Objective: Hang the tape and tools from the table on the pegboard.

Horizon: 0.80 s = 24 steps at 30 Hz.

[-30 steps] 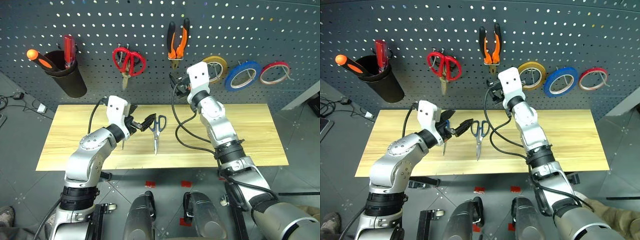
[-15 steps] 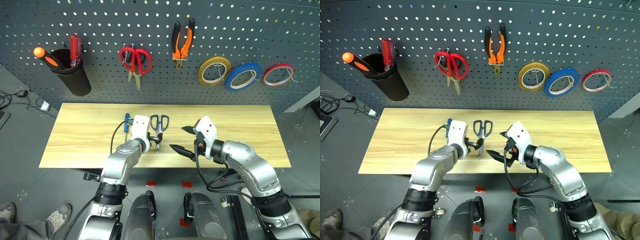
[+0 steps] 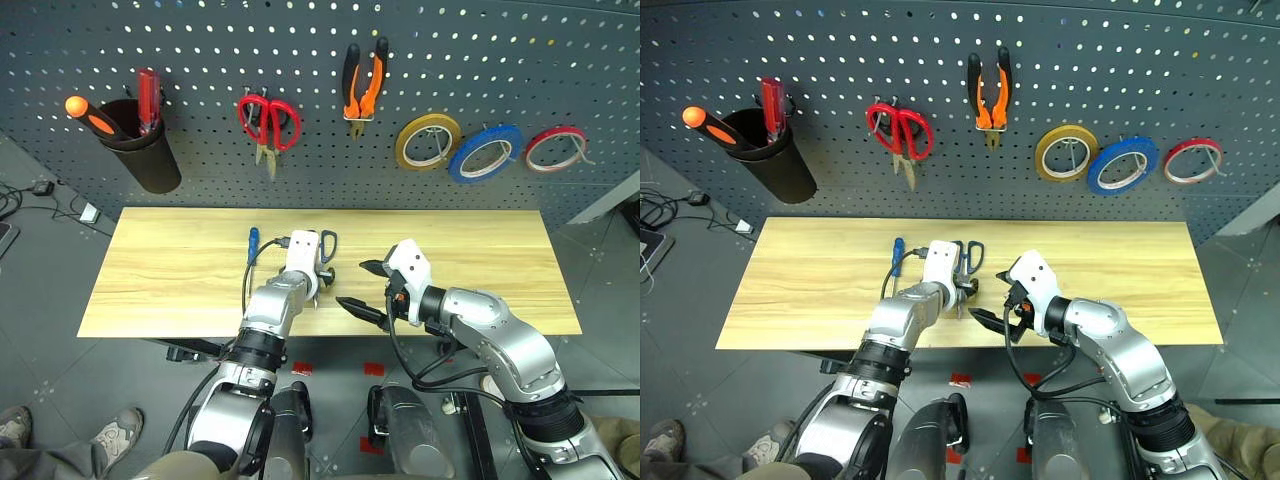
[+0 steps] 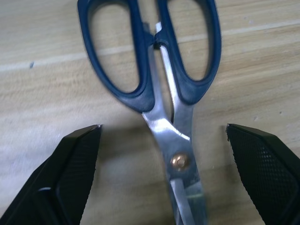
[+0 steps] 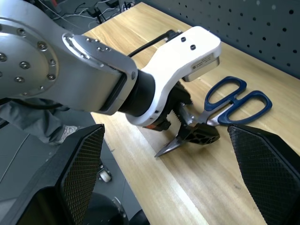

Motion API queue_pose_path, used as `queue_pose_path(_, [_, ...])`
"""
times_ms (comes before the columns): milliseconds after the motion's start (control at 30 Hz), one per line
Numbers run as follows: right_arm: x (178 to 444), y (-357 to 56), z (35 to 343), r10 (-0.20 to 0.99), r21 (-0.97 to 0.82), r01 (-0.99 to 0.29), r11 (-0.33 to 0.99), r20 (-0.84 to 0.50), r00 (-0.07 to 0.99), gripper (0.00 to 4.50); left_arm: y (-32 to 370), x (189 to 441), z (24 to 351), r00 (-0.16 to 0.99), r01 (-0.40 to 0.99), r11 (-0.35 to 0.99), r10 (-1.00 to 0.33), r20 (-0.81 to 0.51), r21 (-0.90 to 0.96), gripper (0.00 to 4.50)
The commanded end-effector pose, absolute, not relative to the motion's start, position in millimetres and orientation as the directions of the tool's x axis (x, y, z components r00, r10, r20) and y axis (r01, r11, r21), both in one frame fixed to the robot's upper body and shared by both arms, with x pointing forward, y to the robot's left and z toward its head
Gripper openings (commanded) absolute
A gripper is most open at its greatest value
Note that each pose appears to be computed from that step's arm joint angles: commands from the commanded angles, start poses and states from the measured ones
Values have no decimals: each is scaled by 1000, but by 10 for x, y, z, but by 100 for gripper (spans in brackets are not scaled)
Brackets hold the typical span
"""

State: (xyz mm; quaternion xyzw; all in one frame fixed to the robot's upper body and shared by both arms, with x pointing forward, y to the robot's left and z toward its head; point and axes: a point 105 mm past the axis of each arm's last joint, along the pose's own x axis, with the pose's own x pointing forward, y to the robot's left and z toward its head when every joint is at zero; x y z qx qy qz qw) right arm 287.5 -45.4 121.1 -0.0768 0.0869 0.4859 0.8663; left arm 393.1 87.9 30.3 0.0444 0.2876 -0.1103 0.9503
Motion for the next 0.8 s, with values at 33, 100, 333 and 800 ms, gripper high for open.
queue_pose_path(33, [2828, -418, 1399, 849, -51, -863, 503, -157, 504, 450, 838, 3823, 69, 760, 284, 959, -218, -613, 11, 361])
queue_pose_path(100, [2839, -434, 1408, 847, -31, -859, 510, -153, 509, 450, 855, 3820, 55, 759, 286, 958, -217, -614, 15, 297])
queue_pose_path(333, [2881, -486, 1437, 842, 21, -849, 528, -146, 520, 450, 878, 3799, 24, 746, 298, 954, -226, -626, 10, 84])
queue_pose_path(800, [2832, -492, 1781, 821, -298, -777, 555, 47, 569, 450, 838, 3541, 871, 897, 437, 885, -415, -152, 161, 56])
